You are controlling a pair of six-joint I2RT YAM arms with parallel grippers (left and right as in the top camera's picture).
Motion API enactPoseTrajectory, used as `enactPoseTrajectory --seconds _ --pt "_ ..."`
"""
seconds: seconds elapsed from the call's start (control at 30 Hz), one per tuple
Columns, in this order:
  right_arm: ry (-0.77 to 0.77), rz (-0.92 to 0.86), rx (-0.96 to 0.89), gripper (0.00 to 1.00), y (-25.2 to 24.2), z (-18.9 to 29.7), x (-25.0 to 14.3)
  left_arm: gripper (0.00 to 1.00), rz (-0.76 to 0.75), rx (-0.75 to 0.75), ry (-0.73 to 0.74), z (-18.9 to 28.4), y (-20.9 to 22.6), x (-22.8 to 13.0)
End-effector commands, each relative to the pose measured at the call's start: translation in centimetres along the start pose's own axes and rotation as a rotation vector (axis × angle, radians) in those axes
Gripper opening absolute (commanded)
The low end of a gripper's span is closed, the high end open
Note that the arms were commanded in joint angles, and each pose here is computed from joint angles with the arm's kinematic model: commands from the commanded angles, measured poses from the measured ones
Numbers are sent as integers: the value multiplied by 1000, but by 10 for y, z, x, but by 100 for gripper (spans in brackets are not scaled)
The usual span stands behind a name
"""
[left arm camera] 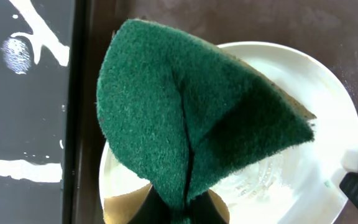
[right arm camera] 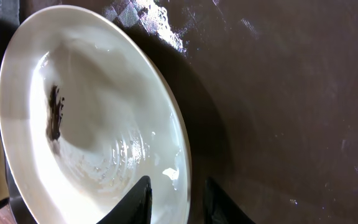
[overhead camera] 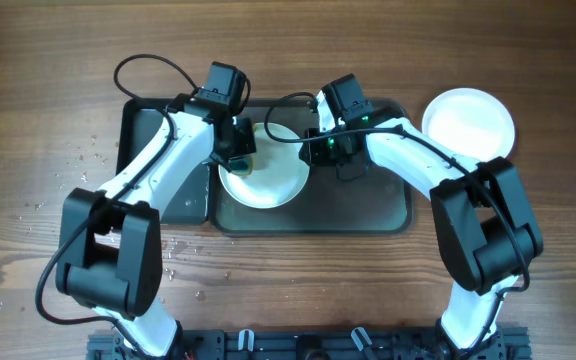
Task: Clean dirty plates on tray and stack at the side
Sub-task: 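Scrub the plate surface with the sponge while the right gripper holds it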
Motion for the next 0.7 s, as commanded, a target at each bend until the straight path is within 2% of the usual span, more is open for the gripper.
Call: enactPoseTrajectory --seconds 0.0,0.3,0.67 --pt "-9 19 23 27 7 6 1 4 20 -8 9 -4 -4 -2" --pt "0 1 -66 27 -9 6 -4 4 29 -7 9 -4 -4 -3" --pt "9 -49 -69 21 -8 4 -9 4 30 1 20 -7 -2 -7"
Point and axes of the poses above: each gripper's point midway between its finger pads, its own z axis back along the fingers, its own y axis along the line the jaws close on, x = y × z, the point moved 1 cm from there along z, back along the fingers, and after that the axes turned 7 degrees about -z, right-handed, at the moved point
